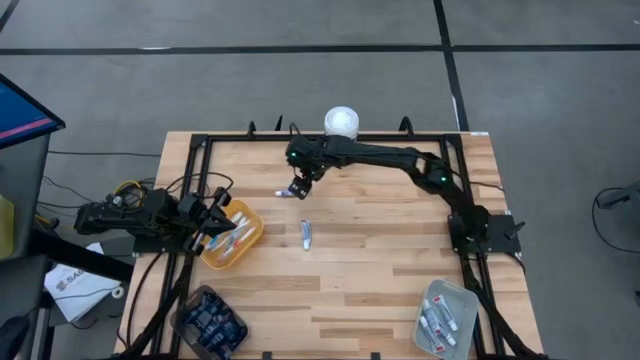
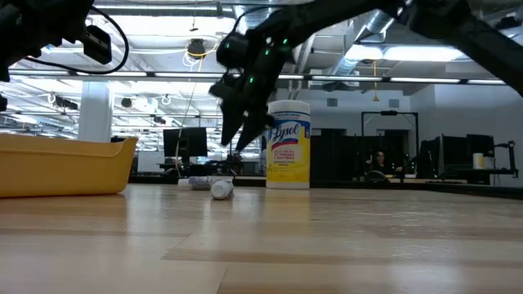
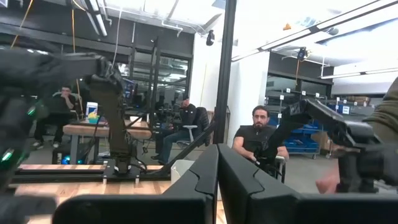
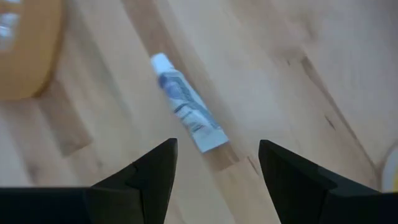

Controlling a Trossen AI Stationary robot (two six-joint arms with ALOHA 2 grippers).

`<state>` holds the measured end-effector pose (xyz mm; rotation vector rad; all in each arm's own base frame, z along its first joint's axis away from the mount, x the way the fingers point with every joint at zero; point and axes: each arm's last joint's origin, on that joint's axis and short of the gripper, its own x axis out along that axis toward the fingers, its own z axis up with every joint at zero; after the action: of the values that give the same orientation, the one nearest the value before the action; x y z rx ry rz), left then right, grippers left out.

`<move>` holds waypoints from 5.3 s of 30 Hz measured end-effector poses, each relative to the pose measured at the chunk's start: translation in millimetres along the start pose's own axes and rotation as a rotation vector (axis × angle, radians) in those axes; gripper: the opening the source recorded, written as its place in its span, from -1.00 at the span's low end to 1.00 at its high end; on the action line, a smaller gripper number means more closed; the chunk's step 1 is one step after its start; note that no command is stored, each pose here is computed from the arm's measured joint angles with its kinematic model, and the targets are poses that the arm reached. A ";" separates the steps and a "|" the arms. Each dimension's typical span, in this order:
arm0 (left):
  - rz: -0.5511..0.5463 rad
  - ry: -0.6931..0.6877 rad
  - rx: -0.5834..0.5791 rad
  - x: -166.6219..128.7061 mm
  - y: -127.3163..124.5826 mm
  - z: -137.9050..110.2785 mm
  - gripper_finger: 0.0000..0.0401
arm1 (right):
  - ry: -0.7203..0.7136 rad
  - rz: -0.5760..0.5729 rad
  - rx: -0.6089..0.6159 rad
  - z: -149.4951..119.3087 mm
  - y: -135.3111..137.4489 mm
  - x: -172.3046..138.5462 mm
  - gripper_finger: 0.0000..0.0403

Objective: Pick & Place Travel size toiletries
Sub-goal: Put the white toothpaste into the white bin

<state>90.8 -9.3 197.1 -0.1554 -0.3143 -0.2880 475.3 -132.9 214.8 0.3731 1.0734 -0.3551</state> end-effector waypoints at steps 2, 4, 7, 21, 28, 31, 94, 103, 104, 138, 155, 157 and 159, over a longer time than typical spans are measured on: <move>0.000 0.000 0.000 0.0 0.0 0.0 -0.99 | 0.022 0.000 0.015 1.6 -4.6 12.3 0.09; 0.000 0.000 0.000 0.0 0.0 0.0 -0.99 | 0.039 0.000 0.029 2.7 -7.6 23.3 0.09; 0.000 0.000 0.000 0.0 0.0 0.0 -0.99 | 0.055 0.009 0.035 2.9 -6.8 34.4 0.08; -0.001 0.000 0.000 0.0 0.0 0.0 -0.99 | 0.026 0.032 -0.181 10.2 14.6 12.4 0.08; -0.001 0.000 0.000 0.0 -0.1 0.0 -0.99 | -0.062 -0.002 -0.490 21.5 32.1 -10.5 0.27; -0.001 0.000 0.000 0.0 0.0 0.0 -0.99 | -0.045 -0.024 -0.510 20.9 28.1 -10.5 0.39; 0.561 -0.664 -0.576 12.0 18.4 45.1 -0.99 | -1.027 0.316 -0.382 -172.6 27.3 -502.6 0.44; 0.589 -0.214 -0.384 79.1 41.9 117.1 -0.99 | -1.044 0.312 -0.371 -194.1 10.9 -517.3 0.44; 0.640 -0.051 -0.383 87.8 49.5 115.0 -0.99 | -1.038 0.311 -0.371 -194.2 10.9 -516.7 0.44; 0.773 1.477 -0.123 114.9 180.1 -60.8 0.15 | -0.883 0.406 -0.363 -203.0 21.0 -505.9 0.44; 0.727 1.526 -0.205 111.4 186.3 -84.7 -0.75 | -0.848 0.410 -0.336 -203.6 21.6 -502.2 0.44; 0.748 1.513 -0.217 111.4 186.0 -82.8 -0.76 | -0.826 0.399 -0.332 -203.3 23.1 -498.2 0.44; 0.752 1.500 -0.216 112.8 185.2 -81.4 -0.76 | -0.799 0.369 -0.325 -203.5 23.6 -493.8 0.44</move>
<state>272.4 121.7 137.8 -0.2178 1.2547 0.3521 113.9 30.6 573.2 0.1052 0.2547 0.0190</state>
